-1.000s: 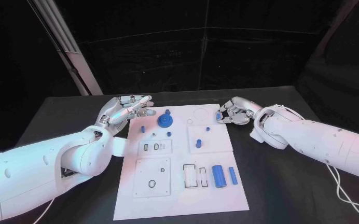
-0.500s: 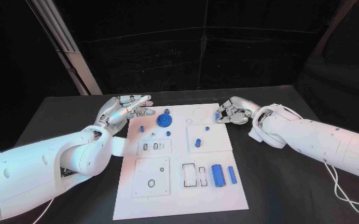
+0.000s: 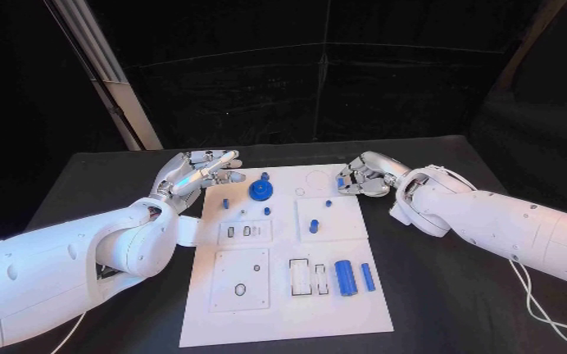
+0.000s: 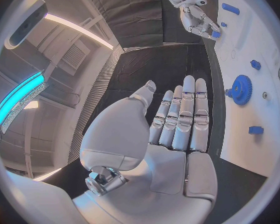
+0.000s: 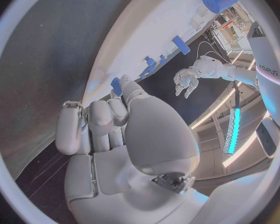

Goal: Assemble the parts on the task board

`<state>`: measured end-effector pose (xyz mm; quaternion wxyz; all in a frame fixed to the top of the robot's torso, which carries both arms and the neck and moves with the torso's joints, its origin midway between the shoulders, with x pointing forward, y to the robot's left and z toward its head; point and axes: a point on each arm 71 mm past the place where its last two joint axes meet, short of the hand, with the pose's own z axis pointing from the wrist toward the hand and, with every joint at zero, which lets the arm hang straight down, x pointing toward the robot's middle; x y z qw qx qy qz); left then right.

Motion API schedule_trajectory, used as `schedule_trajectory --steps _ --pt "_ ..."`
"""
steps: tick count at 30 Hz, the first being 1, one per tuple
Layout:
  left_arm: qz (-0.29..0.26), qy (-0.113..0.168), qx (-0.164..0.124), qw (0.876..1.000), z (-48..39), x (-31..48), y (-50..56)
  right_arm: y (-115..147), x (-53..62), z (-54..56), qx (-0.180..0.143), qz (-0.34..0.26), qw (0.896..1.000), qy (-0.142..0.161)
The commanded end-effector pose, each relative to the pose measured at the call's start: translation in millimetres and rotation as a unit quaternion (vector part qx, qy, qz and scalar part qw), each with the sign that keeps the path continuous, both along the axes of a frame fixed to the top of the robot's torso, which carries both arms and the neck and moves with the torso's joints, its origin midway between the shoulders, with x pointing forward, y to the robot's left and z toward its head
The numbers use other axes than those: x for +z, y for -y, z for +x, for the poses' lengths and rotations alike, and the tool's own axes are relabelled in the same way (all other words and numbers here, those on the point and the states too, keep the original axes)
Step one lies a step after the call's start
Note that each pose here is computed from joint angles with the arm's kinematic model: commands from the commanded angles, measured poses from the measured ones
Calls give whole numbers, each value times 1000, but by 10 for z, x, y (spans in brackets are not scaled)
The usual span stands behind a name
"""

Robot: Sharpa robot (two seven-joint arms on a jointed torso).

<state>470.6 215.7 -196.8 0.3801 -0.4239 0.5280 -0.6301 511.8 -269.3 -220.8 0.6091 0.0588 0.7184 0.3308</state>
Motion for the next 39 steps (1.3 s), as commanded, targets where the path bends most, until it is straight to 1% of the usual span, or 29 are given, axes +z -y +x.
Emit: schedule_trajectory --steps 1,4,7,9,16,21,25,27,31,36,39 --pt "-2 2 -3 1000 0 11 2 -59 80 -30 -11 8 999 29" --pt "-2 2 -3 1000 1 10 -3 -133 117 -77 -9 14 999 29" --pt "-1 1 -2 1000 1 10 -6 -240 147 -130 2 16 1000 24" --pt "-1 1 -3 1000 0 10 -3 -378 169 -177 15 14 1000 18" --pt "-5 -1 -1 1000 1 12 6 -831 181 -249 53 10 999 -1" --pt "-13 -7 4 1000 5 10 2 -1173 193 -290 84 2 996 3" --pt "-17 -10 6 1000 10 12 10 -1438 208 -345 116 -12 993 11" --pt "-17 -9 6 1000 15 15 12 -1547 203 -361 127 -20 992 10" --pt "-15 -6 5 1000 25 20 21 -1710 176 -359 138 -31 990 4" --pt "3 15 -8 1000 19 43 47 -1853 146 -368 147 -47 988 5" --pt "9 22 -13 1000 18 50 60 -1912 83 -414 155 -59 986 2"
